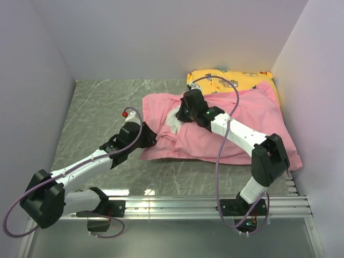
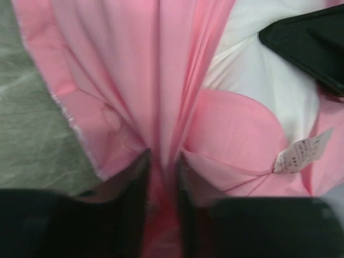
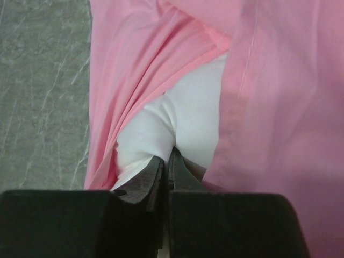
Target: Remove the pillowcase from the pillow
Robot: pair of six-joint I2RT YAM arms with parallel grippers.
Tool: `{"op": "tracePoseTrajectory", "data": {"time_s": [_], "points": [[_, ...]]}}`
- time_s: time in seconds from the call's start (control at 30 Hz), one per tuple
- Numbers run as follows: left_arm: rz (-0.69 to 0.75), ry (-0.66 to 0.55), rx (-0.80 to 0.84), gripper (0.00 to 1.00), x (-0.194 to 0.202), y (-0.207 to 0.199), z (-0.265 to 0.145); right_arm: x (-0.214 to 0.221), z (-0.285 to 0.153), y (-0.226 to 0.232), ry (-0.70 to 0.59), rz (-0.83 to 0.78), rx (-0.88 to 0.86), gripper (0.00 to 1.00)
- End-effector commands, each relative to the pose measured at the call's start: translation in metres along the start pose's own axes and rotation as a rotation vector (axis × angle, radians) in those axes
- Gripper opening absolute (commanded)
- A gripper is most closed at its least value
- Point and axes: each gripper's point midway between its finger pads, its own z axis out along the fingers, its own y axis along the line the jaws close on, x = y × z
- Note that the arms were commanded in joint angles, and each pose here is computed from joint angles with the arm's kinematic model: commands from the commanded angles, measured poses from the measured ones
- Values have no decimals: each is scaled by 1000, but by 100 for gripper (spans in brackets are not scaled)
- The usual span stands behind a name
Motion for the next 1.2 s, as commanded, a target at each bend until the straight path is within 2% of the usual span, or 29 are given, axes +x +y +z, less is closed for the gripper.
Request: {"op": "tracePoseTrajectory", "data": {"time_s": [0.0,0.07,0.1,0.2,0.3,0.5,0.7,0.87,0.97,1.0,1.1,1.17], "points": [[73,51,-60,41,-3,-6,-11,-49,-18,1,-294,-23,74,0],[98,7,-81,51,-23,-15,-13,-47,-26,4,-337,-39,100,0],[103,-4,-91,60,-29,-17,-15,-45,-28,0,-347,-40,112,0],[102,-58,-130,66,-49,-20,-27,-42,-32,-2,-365,-30,109,0],[79,-88,-145,68,-61,-24,-38,-44,-38,1,-384,-20,97,0],[0,-106,-27,67,-71,-61,-57,-51,-48,8,-413,-3,85,0],[-61,-53,29,78,-45,-82,-35,-53,-51,11,-413,-7,82,0],[-58,-25,12,81,-32,-81,-14,-49,-51,11,-404,-20,89,0],[-66,6,-54,65,-14,-57,-6,-52,-53,11,-404,-38,98,0],[-83,13,-67,44,-9,-51,-6,-51,-51,11,-397,-48,104,0],[-122,31,-98,2,12,-22,-15,-62,-52,9,-407,-65,123,0],[-131,56,-156,1,32,7,-18,-72,-55,10,-416,-68,122,0]]}}
